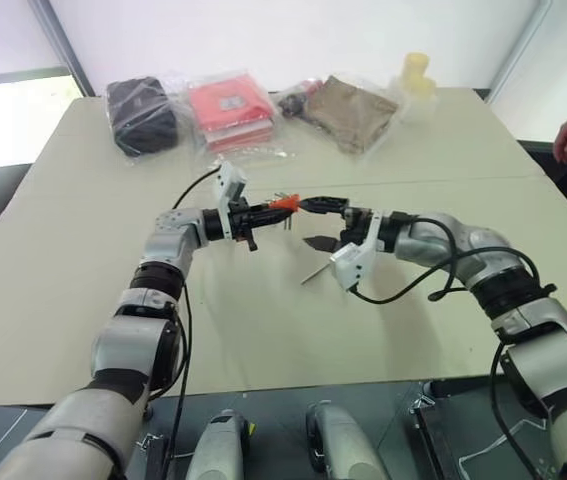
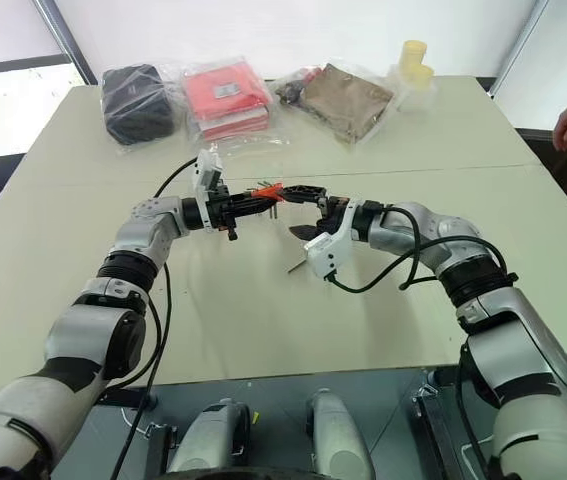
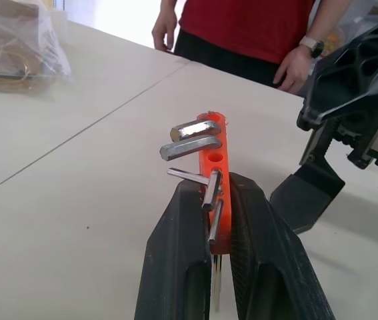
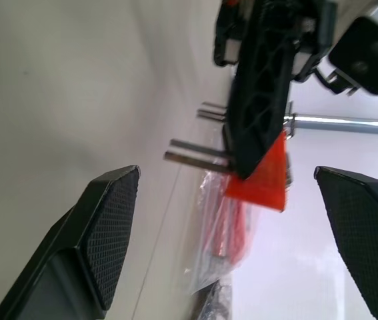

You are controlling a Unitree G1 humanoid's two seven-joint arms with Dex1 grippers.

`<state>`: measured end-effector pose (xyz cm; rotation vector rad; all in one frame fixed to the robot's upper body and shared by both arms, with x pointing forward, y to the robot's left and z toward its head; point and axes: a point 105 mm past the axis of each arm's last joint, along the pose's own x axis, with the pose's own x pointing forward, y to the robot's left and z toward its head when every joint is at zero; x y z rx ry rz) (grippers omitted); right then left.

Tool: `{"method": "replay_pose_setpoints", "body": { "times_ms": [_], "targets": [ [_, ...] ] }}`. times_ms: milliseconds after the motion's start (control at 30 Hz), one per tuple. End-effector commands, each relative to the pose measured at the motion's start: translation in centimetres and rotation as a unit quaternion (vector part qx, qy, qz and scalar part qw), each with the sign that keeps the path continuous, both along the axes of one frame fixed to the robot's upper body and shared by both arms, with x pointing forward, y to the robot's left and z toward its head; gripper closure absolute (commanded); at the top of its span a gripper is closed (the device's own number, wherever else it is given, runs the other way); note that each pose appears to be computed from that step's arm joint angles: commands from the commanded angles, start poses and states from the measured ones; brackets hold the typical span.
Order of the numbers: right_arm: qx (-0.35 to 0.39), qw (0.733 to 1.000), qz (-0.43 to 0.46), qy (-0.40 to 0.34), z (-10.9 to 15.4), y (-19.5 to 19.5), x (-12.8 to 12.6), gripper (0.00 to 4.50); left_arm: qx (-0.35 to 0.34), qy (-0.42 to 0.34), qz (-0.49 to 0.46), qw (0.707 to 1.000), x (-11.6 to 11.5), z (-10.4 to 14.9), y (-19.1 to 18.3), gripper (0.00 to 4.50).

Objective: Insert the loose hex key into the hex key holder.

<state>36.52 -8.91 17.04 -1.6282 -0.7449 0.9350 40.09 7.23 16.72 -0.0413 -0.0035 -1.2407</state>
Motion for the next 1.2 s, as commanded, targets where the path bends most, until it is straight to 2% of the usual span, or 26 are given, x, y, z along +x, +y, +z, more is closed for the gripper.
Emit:
{"method": "replay_pose_setpoints", "body": {
  "times_ms": [33,67,100,167,233,267,300,400,467,533,600,667,733,1000,1100,1200],
  "targets": [
    [0.131,0.986,-0.086,0.065,2.6,-2.3,1.3,0.05,-0.003,-0.040,0.009,0.999,-0.1,1.6,1.0,4.50],
    [0.187,0.970,-0.109,0.114,3.0,-2.8,1.5,0.05,-0.002,-0.042,0.014,0.999,-0.1,1.6,1.2,4.50],
    [0.266,0.934,-0.145,0.191,3.4,-3.4,1.9,0.05,-0.004,-0.043,0.018,0.999,-0.2,1.5,1.4,4.50],
    [0.384,0.839,-0.182,0.340,3.2,-4.0,1.7,0.05,-0.007,-0.044,0.027,0.999,-0.5,1.5,1.8,4.50],
    [0.450,0.745,-0.196,0.451,2.8,-4.1,0.9,0.05,-0.011,-0.045,0.036,0.998,-0.7,1.4,2.1,4.50],
    [0.463,0.708,-0.200,0.495,2.5,-4.0,0.3,0.05,-0.014,-0.046,0.043,0.998,-0.8,1.4,2.3,4.50],
    [0.468,0.687,-0.199,0.518,2.3,-3.8,-0.4,0.05,-0.017,-0.047,0.051,0.997,-0.9,1.5,2.5,4.50],
    [0.476,0.660,-0.219,0.538,1.2,-3.9,-1.4,0.05,-0.029,-0.051,0.075,0.995,-1.2,1.7,3.0,4.50],
    [0.481,0.653,-0.238,0.534,-0.1,-4.5,-1.9,0.05,-0.037,-0.052,0.087,0.994,-1.7,1.7,3.2,4.50],
    [0.481,0.657,-0.250,0.523,-1.4,-4.9,-2.4,0.05,-0.041,-0.054,0.099,0.993,-2.3,1.6,3.5,4.50],
    [0.514,0.629,-0.264,0.519,-2.6,-5.7,-2.7,0.05,-0.046,-0.052,0.123,0.990,-3.0,1.3,4.2,4.50],
    [0.532,0.614,-0.273,0.515,-3.3,-6.1,-3.1,0.05,-0.049,-0.048,0.137,0.988,-3.7,1.1,4.5,4.50],
    [0.542,0.607,-0.273,0.513,-3.3,-6.0,-3.4,0.05,-0.049,-0.043,0.144,0.987,-4.4,0.8,4.6,4.50],
    [0.579,0.548,-0.245,0.551,-1.8,-4.7,-4.2,0.05,-0.052,-0.028,0.179,0.982,-6.0,0.1,5.1,4.50],
    [0.574,0.528,-0.234,0.581,-1.3,-3.9,-4.6,0.05,-0.052,-0.024,0.183,0.981,-6.1,-0.1,5.0,4.50],
    [0.531,0.496,-0.219,0.651,-1.5,-2.0,-6.0,0.05,-0.048,-0.022,0.185,0.981,-6.3,-0.6,5.1,4.50]
  ]
}}
